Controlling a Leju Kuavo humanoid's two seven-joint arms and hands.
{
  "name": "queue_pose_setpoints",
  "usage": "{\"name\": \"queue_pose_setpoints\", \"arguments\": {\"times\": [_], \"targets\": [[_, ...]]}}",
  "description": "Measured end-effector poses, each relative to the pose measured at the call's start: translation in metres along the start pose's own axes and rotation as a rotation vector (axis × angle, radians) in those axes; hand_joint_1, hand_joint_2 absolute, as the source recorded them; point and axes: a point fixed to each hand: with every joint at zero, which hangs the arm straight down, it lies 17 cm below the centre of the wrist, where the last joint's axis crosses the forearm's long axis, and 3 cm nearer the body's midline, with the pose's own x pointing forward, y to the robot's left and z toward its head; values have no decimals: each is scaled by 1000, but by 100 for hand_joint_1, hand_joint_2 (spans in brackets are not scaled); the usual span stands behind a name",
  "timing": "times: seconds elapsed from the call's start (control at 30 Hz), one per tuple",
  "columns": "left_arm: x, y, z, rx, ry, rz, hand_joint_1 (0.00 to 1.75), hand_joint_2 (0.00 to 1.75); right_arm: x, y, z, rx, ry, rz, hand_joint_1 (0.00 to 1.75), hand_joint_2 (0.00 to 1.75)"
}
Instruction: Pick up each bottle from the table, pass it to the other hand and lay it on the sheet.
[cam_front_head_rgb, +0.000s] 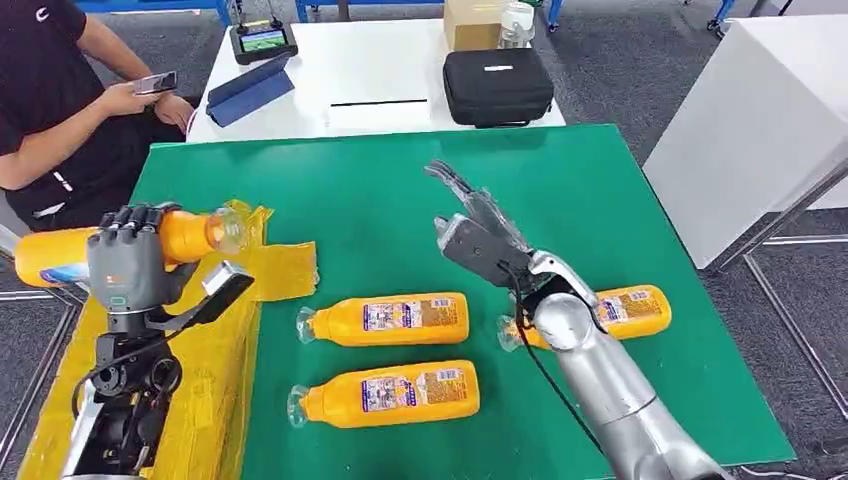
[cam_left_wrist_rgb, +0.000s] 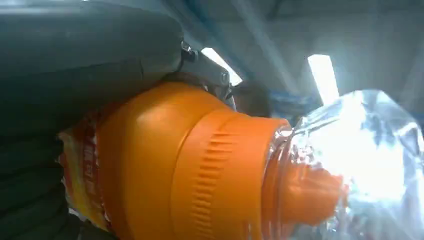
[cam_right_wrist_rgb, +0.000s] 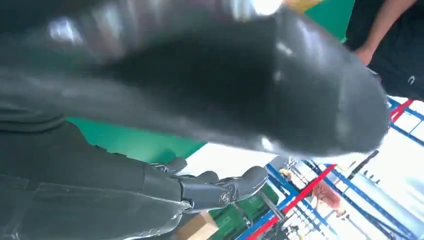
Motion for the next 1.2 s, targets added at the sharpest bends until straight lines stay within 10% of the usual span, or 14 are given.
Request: {"name": "queue_pose_setpoints", "arguments": {"times": [0.2,0.23,0.43,0.47,0.5,1.2], "targets": [[-26,-42,21,-167,73,-72,175,175,-2,19,29,91,-5,-30,0,0],[-30,-52,28,-205,81,-77,175,175,-3,26,37,114,-3,-24,0,175],[-41,-82,57,-340,98,-90,175,175,-23,81,90,272,38,30,0,175],[-43,-84,60,-354,106,-87,0,175,-26,87,96,291,43,36,0,175],[-45,-88,65,-372,113,-81,0,0,-27,93,102,320,45,45,0,175],[-36,-115,106,-534,111,135,0,0,-80,162,155,626,147,270,0,175]]}}
